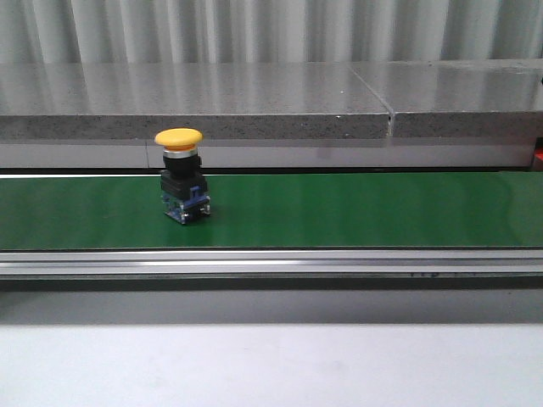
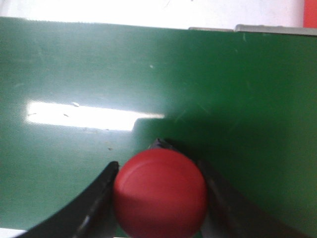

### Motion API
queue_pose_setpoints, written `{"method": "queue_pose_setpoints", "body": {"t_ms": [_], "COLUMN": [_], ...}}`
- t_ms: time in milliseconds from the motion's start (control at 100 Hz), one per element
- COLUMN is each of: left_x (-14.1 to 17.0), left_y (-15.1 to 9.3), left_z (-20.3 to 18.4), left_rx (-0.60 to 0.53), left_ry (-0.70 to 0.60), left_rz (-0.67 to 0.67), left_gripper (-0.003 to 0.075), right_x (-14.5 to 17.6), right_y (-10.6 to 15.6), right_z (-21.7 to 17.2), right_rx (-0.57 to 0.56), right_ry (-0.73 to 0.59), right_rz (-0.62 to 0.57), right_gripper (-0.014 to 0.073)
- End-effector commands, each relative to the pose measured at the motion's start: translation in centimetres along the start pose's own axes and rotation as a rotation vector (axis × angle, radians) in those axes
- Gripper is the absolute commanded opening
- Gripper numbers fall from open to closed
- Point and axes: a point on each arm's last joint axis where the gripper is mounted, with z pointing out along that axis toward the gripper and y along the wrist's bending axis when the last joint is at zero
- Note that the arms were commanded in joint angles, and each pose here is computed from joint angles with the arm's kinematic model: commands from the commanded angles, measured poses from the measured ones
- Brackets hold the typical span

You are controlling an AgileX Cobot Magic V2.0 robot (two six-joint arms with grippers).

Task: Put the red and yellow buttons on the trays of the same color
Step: 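Reach the right gripper to the red push-button arriving on the belt, then carry the red push-button into the red tray and open the right gripper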

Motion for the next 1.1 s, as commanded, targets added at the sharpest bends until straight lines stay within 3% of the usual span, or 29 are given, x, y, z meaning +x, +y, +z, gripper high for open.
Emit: {"method": "queue_pose_setpoints", "body": {"t_ms": [0,190,450,680,1090], "left_x": [-1.4,-1.4,-1.3,-1.3,-1.3], "left_y": [-0.2,-0.2,-0.2,-0.2,-0.2], "left_z": [-0.4,-0.4,-0.4,-0.4,-0.4], "left_rx": [0.011,0.011,0.011,0.012,0.012], "left_ry": [-0.089,-0.089,-0.083,-0.079,-0.079], "left_rz": [-0.016,-0.016,-0.015,-0.015,-0.015], "left_gripper": [-0.002,-0.002,-0.002,-0.002,-0.002], "right_x": [-1.9,-4.8,-7.1,-8.0,-9.6], "right_y": [0.0,-2.1,-9.4,-14.8,-17.8], "right_z": [-2.2,-5.3,-8.1,-3.9,4.5], "right_rx": [0.002,0.05,0.222,0.253,0.229], "right_ry": [-0.108,-0.177,-0.343,-0.269,-0.157], "right_rz": [-0.011,0.033,0.196,0.339,0.372], "right_gripper": [0.0057,0.0057,0.0057,0.0057,0.0057]}}
